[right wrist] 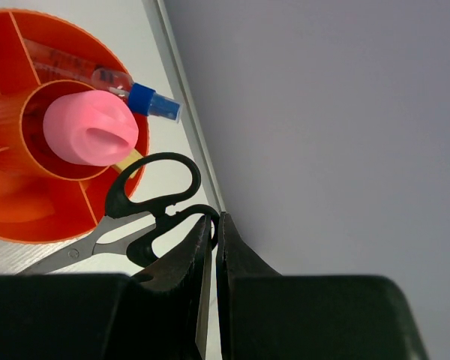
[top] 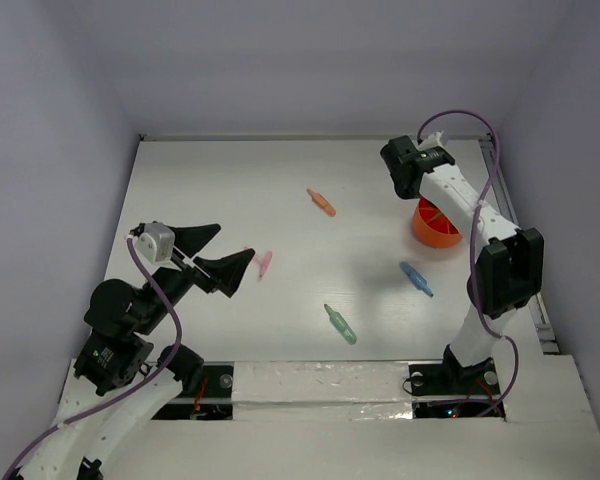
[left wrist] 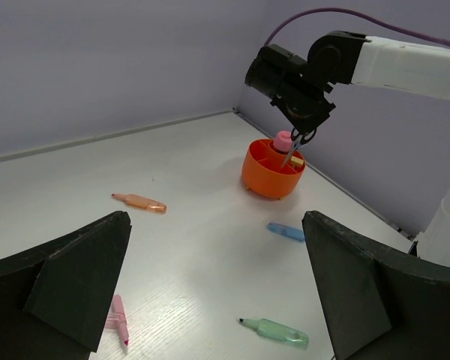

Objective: Sort the stationery into containers
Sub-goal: Place the scissors in the storage box.

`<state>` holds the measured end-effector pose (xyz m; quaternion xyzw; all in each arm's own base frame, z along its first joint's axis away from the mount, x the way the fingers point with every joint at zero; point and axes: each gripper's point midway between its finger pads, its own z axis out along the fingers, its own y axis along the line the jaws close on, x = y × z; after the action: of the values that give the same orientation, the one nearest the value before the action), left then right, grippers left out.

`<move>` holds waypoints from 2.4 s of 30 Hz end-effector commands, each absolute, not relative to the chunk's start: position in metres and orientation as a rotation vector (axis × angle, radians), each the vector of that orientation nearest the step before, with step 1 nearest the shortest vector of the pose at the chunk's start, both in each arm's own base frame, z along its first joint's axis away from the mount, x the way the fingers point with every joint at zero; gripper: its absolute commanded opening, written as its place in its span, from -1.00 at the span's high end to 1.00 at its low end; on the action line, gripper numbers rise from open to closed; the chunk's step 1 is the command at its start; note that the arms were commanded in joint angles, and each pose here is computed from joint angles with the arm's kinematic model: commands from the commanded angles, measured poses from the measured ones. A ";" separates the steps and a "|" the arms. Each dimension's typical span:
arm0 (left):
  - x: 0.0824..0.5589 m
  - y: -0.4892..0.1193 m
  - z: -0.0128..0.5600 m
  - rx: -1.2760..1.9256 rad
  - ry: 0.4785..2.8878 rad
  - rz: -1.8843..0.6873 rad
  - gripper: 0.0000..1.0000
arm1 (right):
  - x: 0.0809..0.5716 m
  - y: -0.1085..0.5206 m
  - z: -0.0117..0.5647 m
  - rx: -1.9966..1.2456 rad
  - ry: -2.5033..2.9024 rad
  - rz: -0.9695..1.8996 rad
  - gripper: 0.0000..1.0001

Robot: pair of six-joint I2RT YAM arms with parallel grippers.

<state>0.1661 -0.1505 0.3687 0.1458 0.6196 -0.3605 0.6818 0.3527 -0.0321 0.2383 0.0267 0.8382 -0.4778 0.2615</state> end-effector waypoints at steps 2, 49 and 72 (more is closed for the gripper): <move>0.161 -0.151 0.387 0.338 1.325 -0.821 -0.98 | 0.347 -0.038 0.249 0.093 2.230 -1.395 1.00; 0.161 -0.162 0.378 0.361 1.370 -0.843 -0.98 | 0.326 -0.063 0.210 0.338 2.147 -1.518 1.00; 0.164 -0.163 0.376 0.358 1.381 -0.839 -0.98 | 0.358 -0.024 0.215 0.386 2.178 -1.006 0.35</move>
<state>0.1626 -0.1626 0.3607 0.1591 0.6303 -0.3718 0.6627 0.3400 -0.0402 0.1923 0.1262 0.8312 -0.4681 0.2722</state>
